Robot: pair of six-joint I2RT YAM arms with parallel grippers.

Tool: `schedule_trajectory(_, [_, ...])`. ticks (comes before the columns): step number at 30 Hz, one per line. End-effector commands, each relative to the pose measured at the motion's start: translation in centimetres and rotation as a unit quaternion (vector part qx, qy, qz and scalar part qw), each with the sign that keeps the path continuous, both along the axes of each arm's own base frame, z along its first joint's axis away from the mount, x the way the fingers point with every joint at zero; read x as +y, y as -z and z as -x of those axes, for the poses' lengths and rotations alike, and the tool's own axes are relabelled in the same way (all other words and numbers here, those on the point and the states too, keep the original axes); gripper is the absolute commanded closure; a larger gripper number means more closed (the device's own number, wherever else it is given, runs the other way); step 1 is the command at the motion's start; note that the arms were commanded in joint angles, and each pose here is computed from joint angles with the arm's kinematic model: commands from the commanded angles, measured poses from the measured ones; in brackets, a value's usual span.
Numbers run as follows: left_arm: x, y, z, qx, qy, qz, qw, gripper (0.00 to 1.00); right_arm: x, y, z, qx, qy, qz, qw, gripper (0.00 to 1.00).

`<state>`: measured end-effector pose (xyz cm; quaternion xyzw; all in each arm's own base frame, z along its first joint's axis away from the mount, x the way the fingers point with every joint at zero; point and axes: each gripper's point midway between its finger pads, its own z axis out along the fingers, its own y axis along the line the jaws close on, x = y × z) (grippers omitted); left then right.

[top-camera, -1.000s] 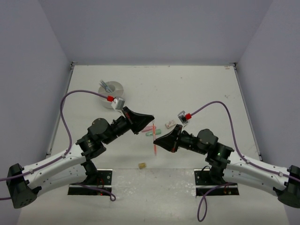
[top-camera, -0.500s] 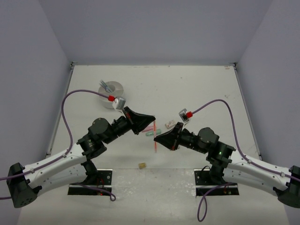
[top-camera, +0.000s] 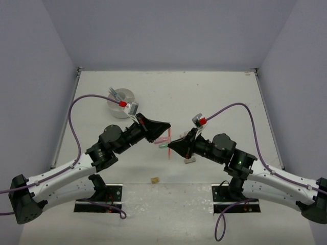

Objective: Sort the stationery into containers
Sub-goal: Close the pen cap on the pen.

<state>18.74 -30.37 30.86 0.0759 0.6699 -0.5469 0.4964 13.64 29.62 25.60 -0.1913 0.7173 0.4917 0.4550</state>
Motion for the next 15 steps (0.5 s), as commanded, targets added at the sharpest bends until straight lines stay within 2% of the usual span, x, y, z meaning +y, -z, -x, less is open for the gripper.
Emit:
schedule_trajectory(1, [0.0,2.3,0.2,0.033,0.003,-0.040,0.999,1.00,-0.7,-7.6,-1.5,-0.088,0.039,-0.066,0.993,1.00])
schedule_trajectory(3, [0.1,2.2,0.2,0.029,0.001,-0.041,0.999,0.98,-0.9,-8.0,-1.8,-0.090,0.048,-0.062,0.993,1.00])
schedule_trajectory(6, [0.7,2.0,-0.2,0.024,-0.015,-0.050,0.998,0.82,-0.8,-7.6,-2.0,-0.086,0.051,-0.046,0.994,1.00])
schedule_trajectory(10, [1.3,1.6,-0.9,0.018,-0.041,-0.062,0.997,0.63,0.4,-6.3,-1.2,-0.076,0.016,-0.039,0.996,1.00])
schedule_trajectory(13, [1.2,0.4,-1.2,0.009,-0.044,-0.061,0.997,0.62,0.9,-5.8,-1.2,-0.068,0.008,-0.035,0.997,1.00])
schedule_trajectory(15, [1.1,-0.2,-1.2,0.002,-0.040,-0.059,0.997,0.67,1.5,-5.5,-0.8,-0.063,-0.009,-0.034,0.997,1.00])
